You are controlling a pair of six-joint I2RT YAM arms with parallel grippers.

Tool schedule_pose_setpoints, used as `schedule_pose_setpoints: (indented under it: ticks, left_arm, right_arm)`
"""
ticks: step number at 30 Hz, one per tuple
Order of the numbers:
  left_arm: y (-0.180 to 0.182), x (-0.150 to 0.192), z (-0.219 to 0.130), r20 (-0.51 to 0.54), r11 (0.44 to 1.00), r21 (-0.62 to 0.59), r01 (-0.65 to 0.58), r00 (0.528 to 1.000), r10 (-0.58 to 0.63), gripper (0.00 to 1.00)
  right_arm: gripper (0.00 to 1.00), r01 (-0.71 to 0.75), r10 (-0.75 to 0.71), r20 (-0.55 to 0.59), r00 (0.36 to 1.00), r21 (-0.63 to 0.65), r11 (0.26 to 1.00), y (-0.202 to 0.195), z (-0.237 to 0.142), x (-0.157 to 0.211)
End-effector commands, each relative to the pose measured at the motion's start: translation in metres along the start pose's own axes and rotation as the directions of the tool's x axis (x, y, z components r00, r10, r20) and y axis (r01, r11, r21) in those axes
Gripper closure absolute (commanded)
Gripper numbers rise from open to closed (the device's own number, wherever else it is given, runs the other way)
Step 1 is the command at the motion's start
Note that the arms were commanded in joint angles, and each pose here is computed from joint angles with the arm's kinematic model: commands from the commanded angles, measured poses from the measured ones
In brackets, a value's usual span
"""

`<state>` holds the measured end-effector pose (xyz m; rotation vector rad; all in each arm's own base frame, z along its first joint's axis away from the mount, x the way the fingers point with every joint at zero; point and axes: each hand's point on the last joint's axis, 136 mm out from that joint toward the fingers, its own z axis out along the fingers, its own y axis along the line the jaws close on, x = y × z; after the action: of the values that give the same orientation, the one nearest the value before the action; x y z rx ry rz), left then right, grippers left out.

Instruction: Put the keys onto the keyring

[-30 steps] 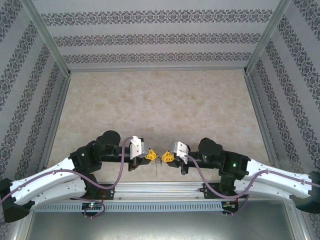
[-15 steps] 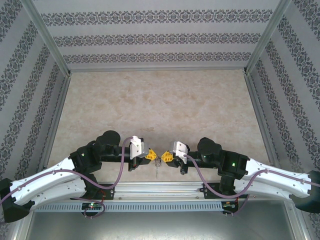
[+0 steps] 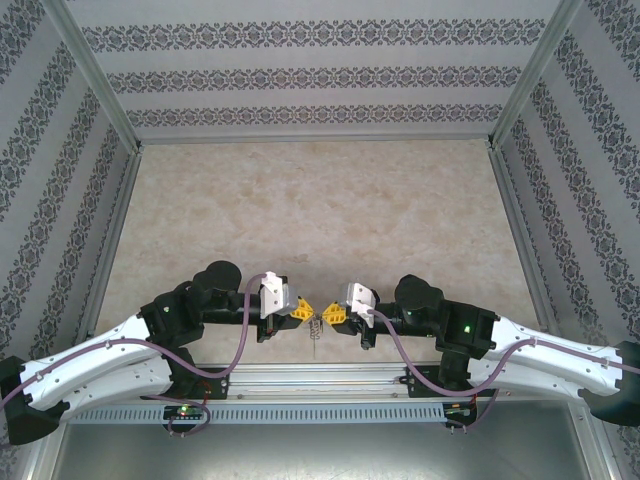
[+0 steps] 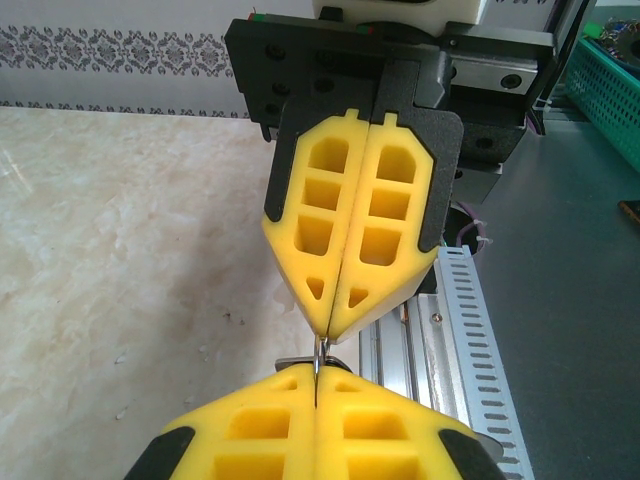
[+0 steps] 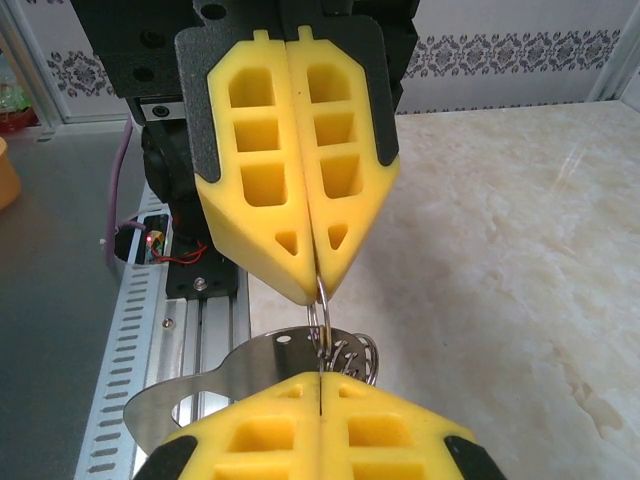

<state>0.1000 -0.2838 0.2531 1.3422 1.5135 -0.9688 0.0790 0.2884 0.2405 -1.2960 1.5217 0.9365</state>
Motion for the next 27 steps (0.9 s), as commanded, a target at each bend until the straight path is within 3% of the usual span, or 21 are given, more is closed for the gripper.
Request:
schedule_pose_setpoints:
  ticks: [1, 27]
  left_arm:
    - [-0.003, -0.018, -0.001, 0.055, 0.999, 0.011, -0.038, 0.998, 0.037, 1.0]
    - [-0.001, -0.015, 0.003, 0.04, 0.999, 0.01, -0.031, 0.999, 0.03, 1.0]
  right_arm:
    - [1.0, 0.02, -0.018, 0.081, 0.997, -0.027, 0.999, 0.006, -0.006, -0.027]
    - [1.0, 0.04, -0.033, 0.121, 0.992, -0.052, 0.998, 0.01, -0.006, -0.038]
